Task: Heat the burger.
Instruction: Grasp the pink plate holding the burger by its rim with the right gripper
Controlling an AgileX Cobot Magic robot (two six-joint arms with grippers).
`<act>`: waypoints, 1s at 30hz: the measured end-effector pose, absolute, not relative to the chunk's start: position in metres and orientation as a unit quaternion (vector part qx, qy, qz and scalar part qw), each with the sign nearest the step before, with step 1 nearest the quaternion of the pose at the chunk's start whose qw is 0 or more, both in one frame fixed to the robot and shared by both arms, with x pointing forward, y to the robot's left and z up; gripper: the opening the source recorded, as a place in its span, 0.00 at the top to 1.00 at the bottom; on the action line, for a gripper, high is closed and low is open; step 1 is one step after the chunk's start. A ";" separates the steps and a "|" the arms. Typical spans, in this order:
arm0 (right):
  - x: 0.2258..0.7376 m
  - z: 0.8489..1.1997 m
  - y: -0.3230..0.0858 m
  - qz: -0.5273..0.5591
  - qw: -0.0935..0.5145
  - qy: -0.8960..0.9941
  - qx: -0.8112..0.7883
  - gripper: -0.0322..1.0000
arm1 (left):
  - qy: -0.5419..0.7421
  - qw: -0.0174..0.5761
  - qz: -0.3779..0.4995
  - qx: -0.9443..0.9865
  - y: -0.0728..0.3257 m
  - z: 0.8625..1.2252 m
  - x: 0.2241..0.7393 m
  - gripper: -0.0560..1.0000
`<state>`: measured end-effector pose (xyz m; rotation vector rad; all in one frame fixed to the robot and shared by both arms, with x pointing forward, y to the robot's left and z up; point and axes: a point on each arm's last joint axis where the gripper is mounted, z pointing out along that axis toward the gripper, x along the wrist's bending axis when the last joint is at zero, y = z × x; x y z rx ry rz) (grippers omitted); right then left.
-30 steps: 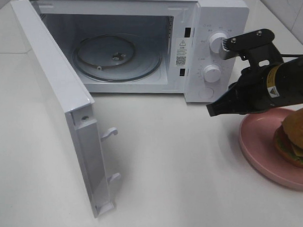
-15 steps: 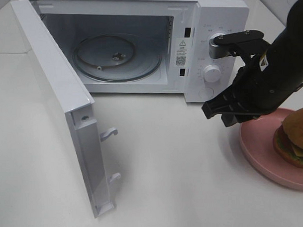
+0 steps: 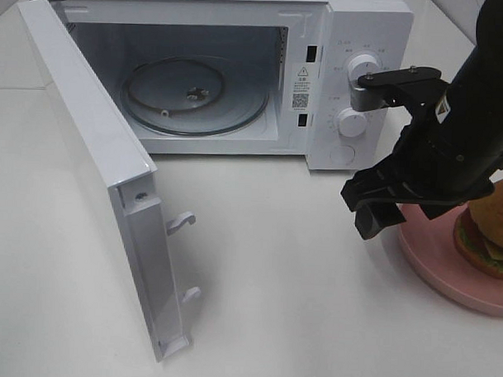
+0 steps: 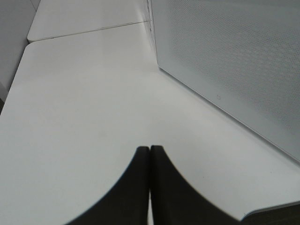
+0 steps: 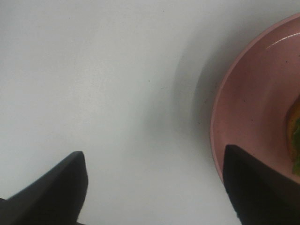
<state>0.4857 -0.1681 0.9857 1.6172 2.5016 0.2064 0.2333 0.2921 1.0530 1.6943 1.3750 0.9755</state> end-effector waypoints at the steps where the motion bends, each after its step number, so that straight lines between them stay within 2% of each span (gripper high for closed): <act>1: 0.486 0.986 -0.168 0.069 0.078 0.835 0.540 0.24 | 0.535 0.367 0.380 0.659 0.292 1.053 0.233 0.95; 5: 0.488 0.981 -0.167 0.062 0.074 0.836 0.540 0.24 | 0.535 0.367 0.380 0.659 0.292 1.053 0.233 0.95; 11: 0.506 0.955 -0.162 0.021 0.062 0.831 0.553 0.24 | 0.535 0.367 0.380 0.659 0.292 1.053 0.233 0.95; 30: 0.543 0.910 -0.196 -0.009 0.053 0.799 0.599 0.24 | 0.535 0.367 0.380 0.659 0.292 1.053 0.233 0.95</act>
